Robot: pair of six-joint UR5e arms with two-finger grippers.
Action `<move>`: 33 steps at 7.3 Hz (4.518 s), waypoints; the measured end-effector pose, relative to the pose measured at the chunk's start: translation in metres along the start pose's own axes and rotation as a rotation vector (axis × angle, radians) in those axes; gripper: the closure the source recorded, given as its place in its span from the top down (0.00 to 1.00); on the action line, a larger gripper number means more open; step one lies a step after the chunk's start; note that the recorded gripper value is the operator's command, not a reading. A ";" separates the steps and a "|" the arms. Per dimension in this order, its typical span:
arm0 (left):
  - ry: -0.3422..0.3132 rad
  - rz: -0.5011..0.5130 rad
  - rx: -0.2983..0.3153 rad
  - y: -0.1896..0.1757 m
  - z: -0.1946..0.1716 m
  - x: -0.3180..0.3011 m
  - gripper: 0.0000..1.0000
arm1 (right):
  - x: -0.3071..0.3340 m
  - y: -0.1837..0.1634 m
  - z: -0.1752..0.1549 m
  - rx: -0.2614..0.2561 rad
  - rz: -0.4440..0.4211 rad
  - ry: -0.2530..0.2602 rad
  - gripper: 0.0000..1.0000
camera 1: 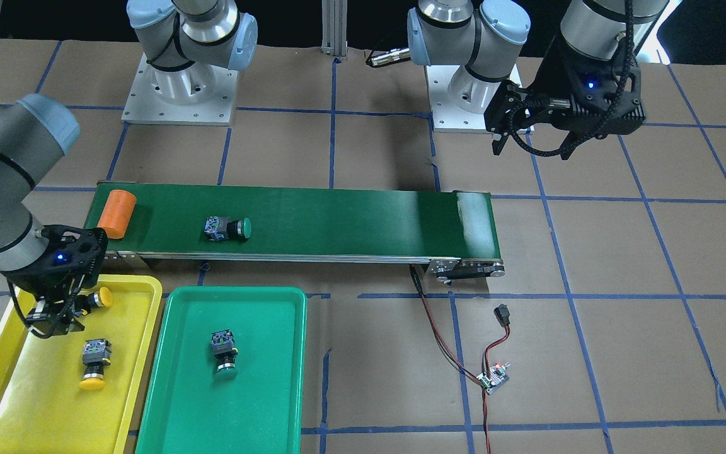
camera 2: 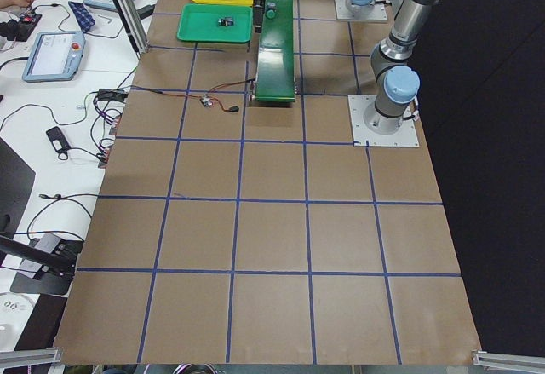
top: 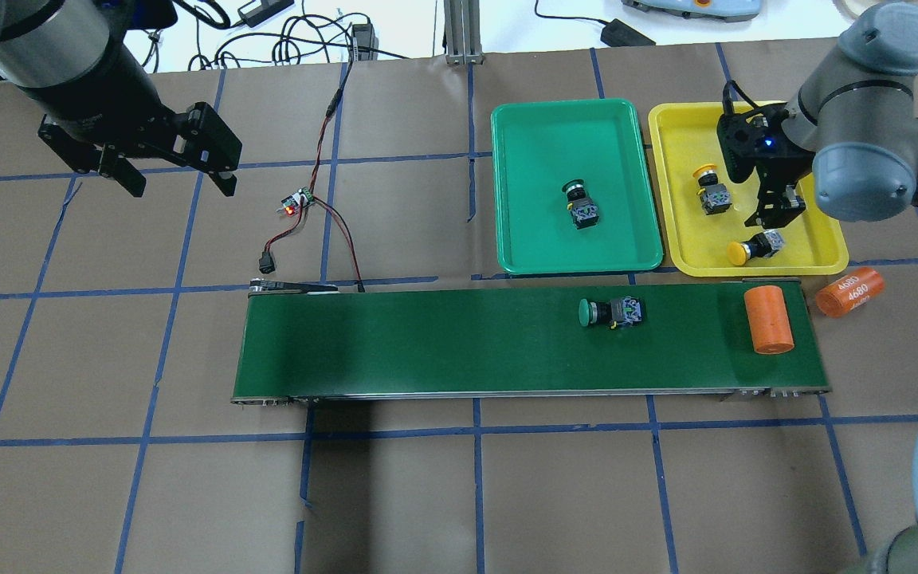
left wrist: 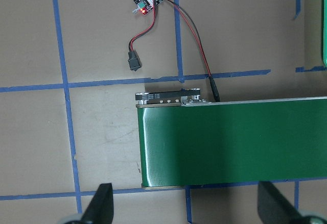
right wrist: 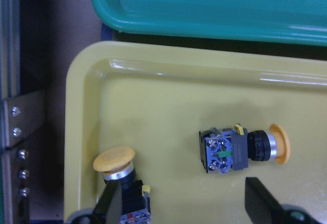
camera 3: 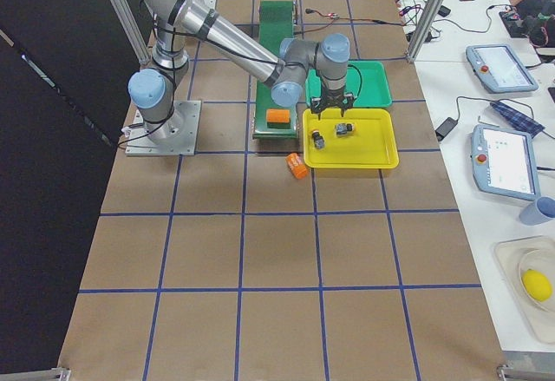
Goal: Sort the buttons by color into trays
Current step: 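Move the right gripper to the belt and grasp the green-capped button, then carry the green button into the green tray and release it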
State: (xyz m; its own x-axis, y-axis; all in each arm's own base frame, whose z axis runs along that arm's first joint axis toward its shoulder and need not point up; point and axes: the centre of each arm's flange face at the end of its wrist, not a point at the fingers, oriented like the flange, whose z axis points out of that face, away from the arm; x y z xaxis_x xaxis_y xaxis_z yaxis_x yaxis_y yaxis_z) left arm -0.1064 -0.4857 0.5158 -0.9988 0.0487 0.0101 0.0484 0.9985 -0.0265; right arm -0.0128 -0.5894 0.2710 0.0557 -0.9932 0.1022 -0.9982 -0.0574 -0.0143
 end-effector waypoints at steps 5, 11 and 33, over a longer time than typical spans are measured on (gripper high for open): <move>0.001 0.000 0.000 0.000 0.000 0.000 1.00 | -0.101 -0.100 -0.016 0.021 0.020 -0.060 0.90; 0.001 0.001 -0.002 0.000 0.001 0.000 1.00 | -0.135 -0.113 0.002 0.030 0.090 -0.103 0.10; -0.002 0.009 0.024 -0.006 0.001 -0.003 1.00 | -0.034 -0.239 -0.208 0.000 0.536 -0.109 1.00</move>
State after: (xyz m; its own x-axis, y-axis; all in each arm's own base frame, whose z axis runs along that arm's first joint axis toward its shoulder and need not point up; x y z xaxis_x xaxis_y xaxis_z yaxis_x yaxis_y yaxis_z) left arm -0.1042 -0.4919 0.5149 -0.9983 0.0578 0.0078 0.0573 0.9971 -0.0504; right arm 0.2197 -0.5211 0.4778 -0.4590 -0.8881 -0.0233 -0.8874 0.4596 -0.0362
